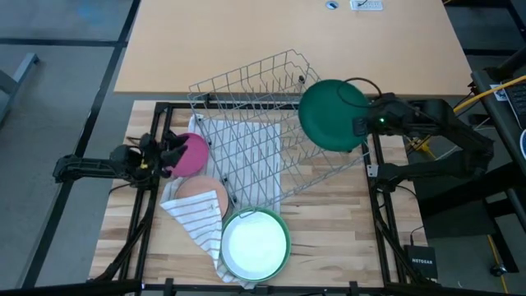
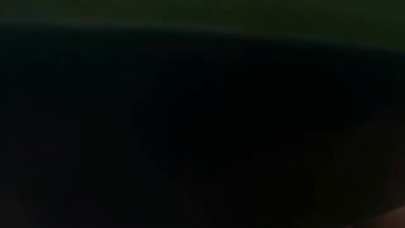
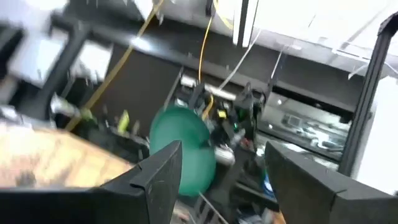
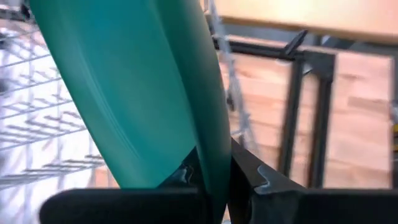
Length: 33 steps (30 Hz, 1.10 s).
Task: Sort dishes
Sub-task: Put the top dark green plate in the dish rack
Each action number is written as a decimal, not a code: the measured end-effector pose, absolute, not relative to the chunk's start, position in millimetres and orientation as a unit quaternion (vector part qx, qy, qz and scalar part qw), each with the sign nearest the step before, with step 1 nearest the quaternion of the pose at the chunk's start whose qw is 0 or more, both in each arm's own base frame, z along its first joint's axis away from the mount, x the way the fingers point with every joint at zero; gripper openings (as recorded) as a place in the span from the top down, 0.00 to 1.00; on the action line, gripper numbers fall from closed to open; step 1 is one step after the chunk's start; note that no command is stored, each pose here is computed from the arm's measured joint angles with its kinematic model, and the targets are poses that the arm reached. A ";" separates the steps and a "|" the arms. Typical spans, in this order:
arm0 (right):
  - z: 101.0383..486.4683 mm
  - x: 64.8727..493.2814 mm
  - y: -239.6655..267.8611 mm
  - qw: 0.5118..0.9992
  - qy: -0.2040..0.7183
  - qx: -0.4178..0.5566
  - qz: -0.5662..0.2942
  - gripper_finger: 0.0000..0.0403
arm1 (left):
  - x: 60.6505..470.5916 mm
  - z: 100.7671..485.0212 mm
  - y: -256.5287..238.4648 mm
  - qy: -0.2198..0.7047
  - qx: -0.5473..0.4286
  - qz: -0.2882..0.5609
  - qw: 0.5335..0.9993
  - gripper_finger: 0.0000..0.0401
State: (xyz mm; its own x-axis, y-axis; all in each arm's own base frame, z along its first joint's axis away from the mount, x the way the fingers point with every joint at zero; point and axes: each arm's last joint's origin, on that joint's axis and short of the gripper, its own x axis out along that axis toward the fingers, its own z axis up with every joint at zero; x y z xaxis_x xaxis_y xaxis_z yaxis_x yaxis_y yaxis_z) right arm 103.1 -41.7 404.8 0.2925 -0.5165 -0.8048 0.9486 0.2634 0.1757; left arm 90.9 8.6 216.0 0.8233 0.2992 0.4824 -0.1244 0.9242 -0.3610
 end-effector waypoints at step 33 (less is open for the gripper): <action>367.5 293.4 -71.5 0.700 0.298 0.632 -0.149 0.94 | 165.0 307.3 -15.7 -0.050 0.331 -0.080 0.939 0.45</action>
State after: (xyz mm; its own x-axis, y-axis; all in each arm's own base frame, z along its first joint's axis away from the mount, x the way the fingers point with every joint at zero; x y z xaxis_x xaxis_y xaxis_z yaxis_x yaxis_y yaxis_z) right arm 293.4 -71.5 367.5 0.7782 0.1677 -0.6053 0.5850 0.1571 0.7957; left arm 165.0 -15.7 307.3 0.9822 -0.1833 0.0411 0.1171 0.7684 0.6292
